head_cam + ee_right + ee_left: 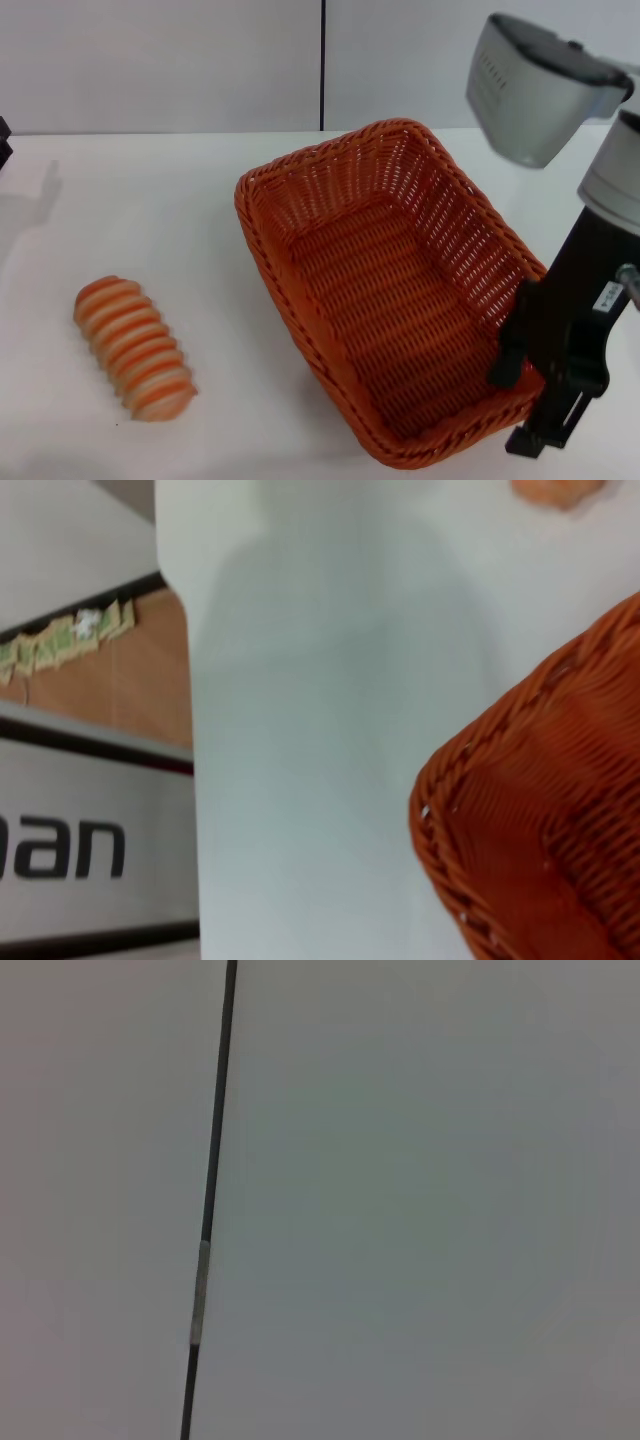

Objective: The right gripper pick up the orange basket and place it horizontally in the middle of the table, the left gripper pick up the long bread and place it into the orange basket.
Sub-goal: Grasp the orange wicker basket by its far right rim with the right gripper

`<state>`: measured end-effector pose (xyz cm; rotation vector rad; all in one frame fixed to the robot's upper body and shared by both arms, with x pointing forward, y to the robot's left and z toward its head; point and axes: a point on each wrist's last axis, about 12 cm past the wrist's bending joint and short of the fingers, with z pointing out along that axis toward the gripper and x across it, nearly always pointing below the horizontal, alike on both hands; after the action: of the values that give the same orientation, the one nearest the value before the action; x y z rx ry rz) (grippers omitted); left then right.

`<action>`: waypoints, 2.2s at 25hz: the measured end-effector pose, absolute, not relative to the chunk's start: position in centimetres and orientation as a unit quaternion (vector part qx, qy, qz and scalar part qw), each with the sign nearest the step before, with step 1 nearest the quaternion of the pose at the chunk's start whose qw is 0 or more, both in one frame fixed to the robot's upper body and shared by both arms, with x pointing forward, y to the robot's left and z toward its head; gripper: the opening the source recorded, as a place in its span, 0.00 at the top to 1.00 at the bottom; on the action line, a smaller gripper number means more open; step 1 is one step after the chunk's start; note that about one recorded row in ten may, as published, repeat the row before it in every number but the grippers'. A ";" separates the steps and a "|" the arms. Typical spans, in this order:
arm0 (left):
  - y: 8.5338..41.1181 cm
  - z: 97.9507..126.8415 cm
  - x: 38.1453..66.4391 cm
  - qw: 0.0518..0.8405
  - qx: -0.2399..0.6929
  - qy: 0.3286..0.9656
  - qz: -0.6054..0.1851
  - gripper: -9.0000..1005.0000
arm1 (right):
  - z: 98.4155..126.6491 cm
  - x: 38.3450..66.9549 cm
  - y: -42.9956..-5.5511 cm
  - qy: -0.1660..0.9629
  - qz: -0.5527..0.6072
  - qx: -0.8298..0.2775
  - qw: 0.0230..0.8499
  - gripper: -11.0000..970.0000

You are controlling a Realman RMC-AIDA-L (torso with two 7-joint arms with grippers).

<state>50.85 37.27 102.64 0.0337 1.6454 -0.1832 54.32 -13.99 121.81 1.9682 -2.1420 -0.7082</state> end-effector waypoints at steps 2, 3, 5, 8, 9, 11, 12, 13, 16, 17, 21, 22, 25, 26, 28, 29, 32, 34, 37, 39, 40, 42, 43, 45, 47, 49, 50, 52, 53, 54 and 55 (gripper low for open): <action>37.3 102.6 50.7 0.676 0.014 0.732 -0.083 0.31 | 121.6 54.2 -13.7 -0.711 -0.228 0.660 0.080 0.25; 37.3 102.6 50.7 0.676 0.014 0.732 -0.083 0.31 | 121.6 54.2 -13.7 -0.711 -0.228 0.660 0.080 0.25; 37.3 102.5 50.7 0.675 0.014 0.733 -0.083 0.31 | 121.3 54.2 -13.5 -0.714 -0.211 0.662 0.087 0.25; 37.4 102.4 50.4 0.674 0.011 0.734 -0.082 0.31 | 120.9 54.2 -13.3 -0.717 -0.190 0.664 0.094 0.25; 37.4 102.3 50.4 0.674 0.011 0.735 -0.082 0.31 | 120.7 54.1 -13.1 -0.714 -0.176 0.670 0.102 0.25; 37.4 102.3 50.4 0.673 0.011 0.735 -0.082 0.31 | 120.6 54.0 -12.9 -0.713 -0.167 0.673 0.105 0.25; 37.4 102.4 50.4 0.673 0.011 0.735 -0.081 0.31 | 120.5 53.9 -12.6 -0.709 -0.154 0.679 0.109 0.25; 37.4 102.4 50.4 0.673 0.011 0.735 -0.081 0.31 | 120.5 53.9 -12.6 -0.709 -0.154 0.679 0.109 0.25; 37.4 102.4 50.4 0.674 0.011 0.735 -0.081 0.31 | 120.6 53.9 -12.2 -0.704 -0.146 0.686 0.109 0.25; 37.4 102.4 50.5 0.674 0.011 0.735 -0.081 0.31 | 120.5 53.9 -11.9 -0.700 -0.137 0.692 0.111 0.25; 37.5 102.5 50.5 0.676 0.007 0.733 -0.080 0.31 | 120.3 53.8 -11.6 -0.695 -0.126 0.699 0.115 0.25; 37.6 102.5 50.5 0.677 0.005 0.732 -0.079 0.31 | 119.9 53.7 -11.4 -0.692 -0.120 0.702 0.118 0.25; 37.6 102.5 50.5 0.677 0.002 0.732 -0.079 0.31 | 119.3 53.6 -11.2 -0.689 -0.112 0.705 0.125 0.25; 37.6 102.5 50.5 0.677 0.002 0.732 -0.079 0.31 | 119.3 53.6 -11.2 -0.689 -0.112 0.705 0.125 0.25; 37.5 102.4 50.5 0.677 0.001 0.732 -0.077 0.31 | 118.8 53.5 -10.9 -0.686 -0.105 0.709 0.127 0.25; 37.5 102.3 50.4 0.677 0.000 0.732 -0.076 0.31 | 118.6 53.5 -10.8 -0.685 -0.102 0.710 0.127 0.25; 37.4 102.2 50.4 0.678 0.003 0.732 -0.071 0.31 | 118.0 53.6 -10.8 -0.685 -0.081 0.713 0.128 0.25; 37.4 102.2 50.4 0.678 0.003 0.732 -0.071 0.31 | 117.8 53.8 -10.8 -0.687 -0.073 0.712 0.126 0.25; 37.4 102.2 50.4 0.677 0.003 0.732 -0.071 0.31 | 117.7 54.0 -10.8 -0.690 -0.063 0.711 0.120 0.25; 37.4 102.2 50.4 0.677 0.003 0.732 -0.071 0.31 | 117.6 54.0 -10.8 -0.691 -0.063 0.710 0.119 0.25; 37.4 102.2 50.3 0.677 0.003 0.732 -0.071 0.31 | 117.6 54.1 -10.8 -0.692 -0.062 0.710 0.117 0.25; 37.4 102.2 50.4 0.677 0.002 0.733 -0.071 0.31 | 117.6 54.1 -10.8 -0.692 -0.062 0.710 0.115 0.25; 37.4 102.2 50.4 0.677 0.002 0.733 -0.071 0.31 | 117.6 54.1 -10.8 -0.692 -0.062 0.710 0.115 0.25; 37.3 102.2 50.4 0.677 0.003 0.733 -0.071 0.31 | 117.6 54.1 -10.8 -0.692 -0.063 0.710 0.114 0.25; 37.3 102.2 50.4 0.677 0.003 0.733 -0.071 0.31 | 117.9 54.0 -10.5 -0.689 -0.066 0.714 0.106 0.25; 37.3 102.2 50.5 0.677 0.003 0.733 -0.071 0.31 | 118.1 54.1 -10.4 -0.689 -0.064 0.715 0.101 0.25; 37.4 102.2 50.5 0.677 0.003 0.733 -0.070 0.31 | 118.4 54.1 -10.3 -0.691 -0.059 0.714 0.095 0.25; 37.4 102.3 50.6 0.677 0.006 0.733 -0.067 0.31 | 119.5 54.5 -10.4 -0.702 -0.025 0.707 0.079 0.25; 37.4 102.3 50.6 0.677 0.006 0.733 -0.067 0.31 | 119.5 54.5 -10.4 -0.702 -0.025 0.707 0.079 0.25; 37.4 102.3 50.6 0.677 0.007 0.733 -0.066 0.31 | 119.9 54.6 -10.5 -0.707 -0.012 0.703 0.072 0.25; 37.4 102.3 50.6 0.677 0.008 0.733 -0.066 0.31 | 120.3 54.8 -10.7 -0.713 -0.002 0.698 0.068 0.25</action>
<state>50.61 37.42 102.28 0.0175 1.6474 -0.1480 54.78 -10.69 120.27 2.1017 -2.1474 -0.0069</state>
